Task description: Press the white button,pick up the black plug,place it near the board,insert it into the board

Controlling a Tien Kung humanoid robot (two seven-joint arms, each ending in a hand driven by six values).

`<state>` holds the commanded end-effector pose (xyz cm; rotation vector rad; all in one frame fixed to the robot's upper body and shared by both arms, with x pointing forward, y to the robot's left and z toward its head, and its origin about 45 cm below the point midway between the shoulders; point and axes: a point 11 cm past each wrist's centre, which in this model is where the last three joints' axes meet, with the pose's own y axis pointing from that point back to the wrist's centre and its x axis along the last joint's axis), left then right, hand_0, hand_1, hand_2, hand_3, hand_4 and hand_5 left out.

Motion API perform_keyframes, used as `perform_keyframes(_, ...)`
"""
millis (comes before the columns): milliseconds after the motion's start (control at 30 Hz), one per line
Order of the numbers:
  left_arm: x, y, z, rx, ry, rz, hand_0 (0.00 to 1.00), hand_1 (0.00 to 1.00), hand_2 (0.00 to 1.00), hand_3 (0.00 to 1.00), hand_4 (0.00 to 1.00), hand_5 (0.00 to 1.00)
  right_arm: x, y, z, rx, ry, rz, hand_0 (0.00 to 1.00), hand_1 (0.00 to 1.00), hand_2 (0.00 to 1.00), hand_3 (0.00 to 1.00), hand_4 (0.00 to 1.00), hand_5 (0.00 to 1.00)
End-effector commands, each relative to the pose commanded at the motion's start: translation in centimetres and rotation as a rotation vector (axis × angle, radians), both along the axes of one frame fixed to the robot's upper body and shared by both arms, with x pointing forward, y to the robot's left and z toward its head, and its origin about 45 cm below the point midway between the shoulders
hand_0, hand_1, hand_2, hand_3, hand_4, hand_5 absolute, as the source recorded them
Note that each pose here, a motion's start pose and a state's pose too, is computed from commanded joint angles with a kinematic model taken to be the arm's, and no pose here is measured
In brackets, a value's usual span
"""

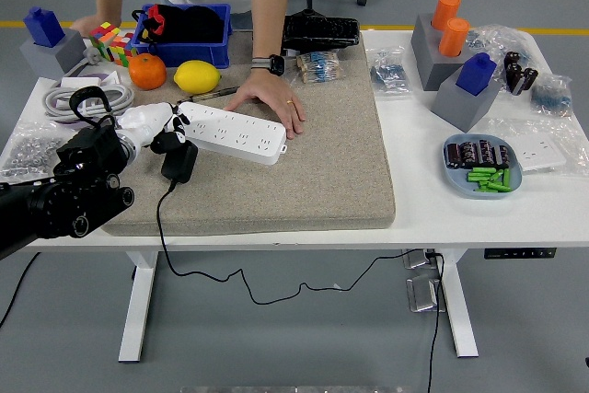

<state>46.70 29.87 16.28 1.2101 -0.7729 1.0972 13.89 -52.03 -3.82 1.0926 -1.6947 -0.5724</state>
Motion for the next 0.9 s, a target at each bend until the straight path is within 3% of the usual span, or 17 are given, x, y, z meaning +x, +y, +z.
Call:
perform_keyframes(167,0.23,0.3,1.1,-0.041,-0.046,0.010,0.199,0.063,0.078,0.711,0.002,0.438,-0.1,0.0,0.0,0.002,0.000,-0.001,0.698,0.599,0.589,0.590,0.708,0.280)
perform_keyframes(467,0.09,0.0,2.1,-0.132,-0.073,0.021,0.200,0.066,0.079,0.710,0.002,0.448,0.0,0.2,-0.1,0.008,-0.002,-0.002,0.697,0.599,0.588,0.589,0.708,0.280)
perform_keyframes(500,0.02,0.0,2.3,-0.153,-0.070,0.027,0.265,0.218,0.237,0.729,0.002,0.002,-0.1,0.2,-0.1,0.008,-0.001,-0.002,0.696,0.598,0.587,0.590,0.707,0.279)
perform_keyframes(667,-0.58,0.6,2.9,-0.216,-0.050,0.062,0.265,0.218,0.237,0.729,0.002,0.002,-0.4,0.2,-0.2,0.007,0.003,-0.005,0.696,0.598,0.587,0.590,0.707,0.279)
perform_keyframes(700,-0.71,0.6,2.9,-0.225,-0.051,0.067,0.575,0.695,0.686,0.802,0.903,0.058,-0.5,0.2,-0.2,0.007,0.004,-0.006,0.695,0.597,0.588,0.589,0.707,0.278)
perform_keyframes(867,-1.39,0.7,3.5,-0.296,-0.065,0.093,0.575,0.695,0.686,0.802,0.903,0.058,-0.7,0.3,-0.4,0.009,0.008,-0.009,0.695,0.597,0.588,0.589,0.707,0.278)
perform_keyframes(900,-1.51,0.7,3.6,-0.308,-0.071,0.096,0.792,0.843,0.825,0.874,0.998,0.512,-0.8,0.3,-0.4,0.009,0.009,-0.009,0.694,0.598,0.588,0.591,0.708,0.276)
